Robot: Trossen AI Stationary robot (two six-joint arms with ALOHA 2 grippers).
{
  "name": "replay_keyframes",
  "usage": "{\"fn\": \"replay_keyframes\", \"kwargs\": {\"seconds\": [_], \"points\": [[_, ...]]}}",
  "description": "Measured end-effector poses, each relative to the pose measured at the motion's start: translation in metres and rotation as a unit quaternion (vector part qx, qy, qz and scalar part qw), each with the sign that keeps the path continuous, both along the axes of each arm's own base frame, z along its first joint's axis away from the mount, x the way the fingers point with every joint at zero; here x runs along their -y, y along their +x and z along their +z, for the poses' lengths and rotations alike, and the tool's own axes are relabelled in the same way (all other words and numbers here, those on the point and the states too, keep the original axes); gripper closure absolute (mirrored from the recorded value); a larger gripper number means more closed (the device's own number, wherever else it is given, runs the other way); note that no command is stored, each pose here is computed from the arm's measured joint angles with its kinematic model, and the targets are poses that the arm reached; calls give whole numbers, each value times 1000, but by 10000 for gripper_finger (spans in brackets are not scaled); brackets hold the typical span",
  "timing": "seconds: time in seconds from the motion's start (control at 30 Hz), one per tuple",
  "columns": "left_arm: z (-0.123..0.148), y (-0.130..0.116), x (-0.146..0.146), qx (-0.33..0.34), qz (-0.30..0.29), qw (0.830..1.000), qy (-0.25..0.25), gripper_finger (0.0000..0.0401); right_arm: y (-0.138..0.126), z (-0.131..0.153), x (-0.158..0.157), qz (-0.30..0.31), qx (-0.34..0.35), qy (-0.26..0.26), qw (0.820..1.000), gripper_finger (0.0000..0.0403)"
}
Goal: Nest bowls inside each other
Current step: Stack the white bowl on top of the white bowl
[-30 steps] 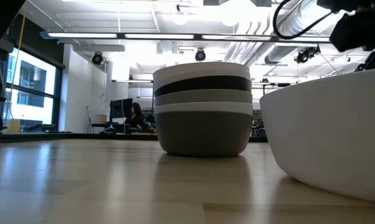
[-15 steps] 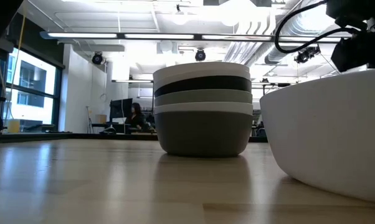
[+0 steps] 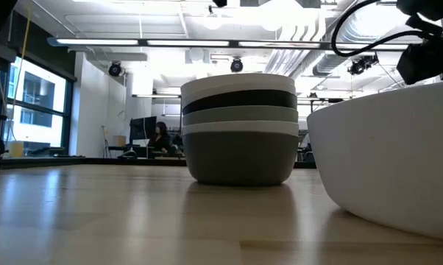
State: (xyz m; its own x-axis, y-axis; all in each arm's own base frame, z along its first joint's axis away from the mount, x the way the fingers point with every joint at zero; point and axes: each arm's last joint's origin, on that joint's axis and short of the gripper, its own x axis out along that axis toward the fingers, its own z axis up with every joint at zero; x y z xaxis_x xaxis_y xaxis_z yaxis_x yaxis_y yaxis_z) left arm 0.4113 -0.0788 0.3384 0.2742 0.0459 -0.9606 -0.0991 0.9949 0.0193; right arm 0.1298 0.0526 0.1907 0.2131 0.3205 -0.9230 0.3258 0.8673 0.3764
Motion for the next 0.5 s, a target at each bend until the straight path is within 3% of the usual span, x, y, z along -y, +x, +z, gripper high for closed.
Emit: {"fn": "replay_keyframes", "kwargs": {"seconds": [0.5], "points": [[44, -34, 13, 64, 48, 997, 17, 224, 1, -10, -15, 43, -19, -47, 998, 291]]}}
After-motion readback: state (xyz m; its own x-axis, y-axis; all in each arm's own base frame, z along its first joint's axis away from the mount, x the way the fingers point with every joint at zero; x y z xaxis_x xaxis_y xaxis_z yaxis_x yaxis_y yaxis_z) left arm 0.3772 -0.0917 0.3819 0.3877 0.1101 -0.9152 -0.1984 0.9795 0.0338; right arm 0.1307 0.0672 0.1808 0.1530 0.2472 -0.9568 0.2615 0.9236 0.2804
